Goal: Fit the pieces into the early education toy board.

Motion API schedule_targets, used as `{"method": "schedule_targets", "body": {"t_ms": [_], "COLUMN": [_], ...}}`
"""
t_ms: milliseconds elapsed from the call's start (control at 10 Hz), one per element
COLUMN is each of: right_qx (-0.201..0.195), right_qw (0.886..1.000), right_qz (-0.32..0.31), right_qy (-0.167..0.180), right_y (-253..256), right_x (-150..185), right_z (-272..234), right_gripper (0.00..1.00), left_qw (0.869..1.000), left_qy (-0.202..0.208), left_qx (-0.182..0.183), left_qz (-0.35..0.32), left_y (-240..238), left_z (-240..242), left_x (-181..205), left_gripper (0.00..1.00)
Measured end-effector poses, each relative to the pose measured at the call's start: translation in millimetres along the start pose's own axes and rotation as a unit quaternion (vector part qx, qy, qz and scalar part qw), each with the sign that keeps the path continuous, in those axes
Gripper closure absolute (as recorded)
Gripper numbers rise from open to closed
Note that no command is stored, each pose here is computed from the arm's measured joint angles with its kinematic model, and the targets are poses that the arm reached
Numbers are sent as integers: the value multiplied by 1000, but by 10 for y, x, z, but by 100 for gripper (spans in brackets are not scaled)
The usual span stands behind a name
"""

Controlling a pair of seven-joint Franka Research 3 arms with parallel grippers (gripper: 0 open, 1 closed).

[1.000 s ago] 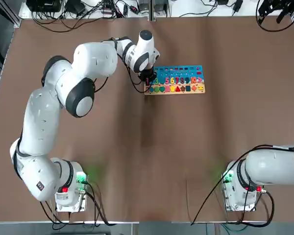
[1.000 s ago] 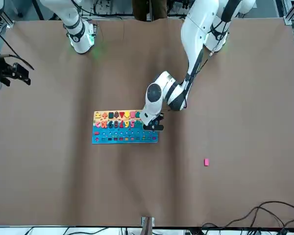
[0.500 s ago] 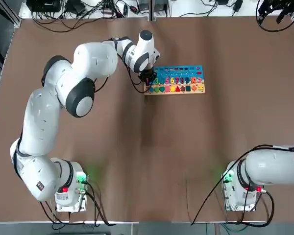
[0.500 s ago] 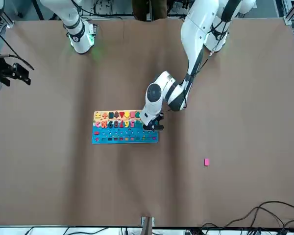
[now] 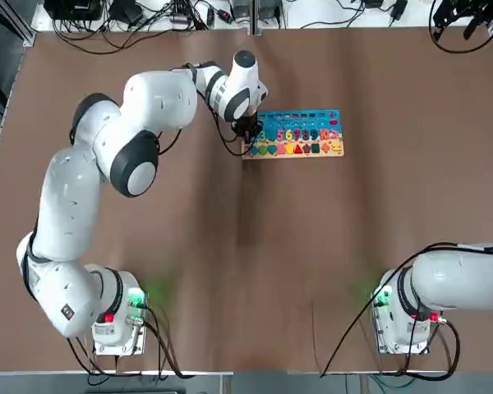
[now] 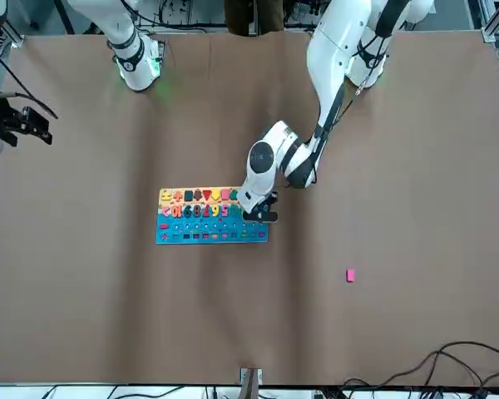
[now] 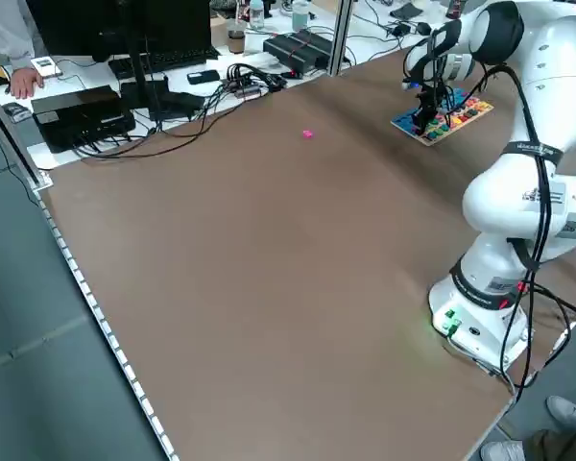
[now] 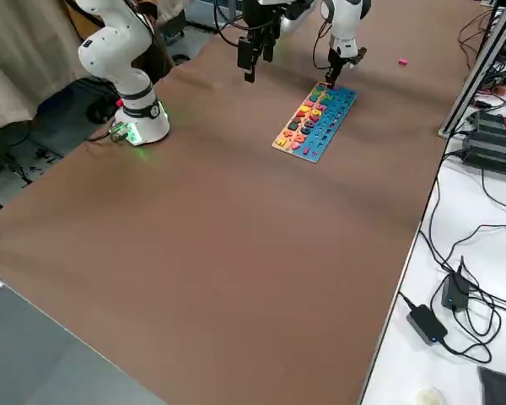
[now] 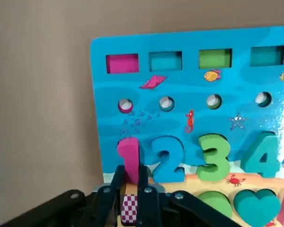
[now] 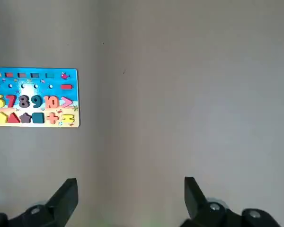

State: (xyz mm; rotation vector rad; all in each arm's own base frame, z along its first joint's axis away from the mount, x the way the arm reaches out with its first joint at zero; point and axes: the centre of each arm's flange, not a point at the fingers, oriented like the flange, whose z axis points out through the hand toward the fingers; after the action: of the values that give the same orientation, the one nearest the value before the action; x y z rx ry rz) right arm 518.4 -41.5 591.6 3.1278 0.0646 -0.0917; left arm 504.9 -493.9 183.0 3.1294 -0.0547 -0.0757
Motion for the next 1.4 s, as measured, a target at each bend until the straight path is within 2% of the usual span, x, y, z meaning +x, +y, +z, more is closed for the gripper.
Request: {"method": "schedule_targets", "body": {"t_ms": [1400], "right_qx": [0], "right_qw": [1000], "right_qz": [0], "right_qy": [-1], "right_y": [0], "right_x": [3], "right_z": [5], "right_gripper": [1], "left_qw": [1000], "left_qy": [-1], "left_qx": [1], "left_qz": [0], "left_y": [0], "left_z": [-22], "left_x": [6], "left_gripper": [80]}}
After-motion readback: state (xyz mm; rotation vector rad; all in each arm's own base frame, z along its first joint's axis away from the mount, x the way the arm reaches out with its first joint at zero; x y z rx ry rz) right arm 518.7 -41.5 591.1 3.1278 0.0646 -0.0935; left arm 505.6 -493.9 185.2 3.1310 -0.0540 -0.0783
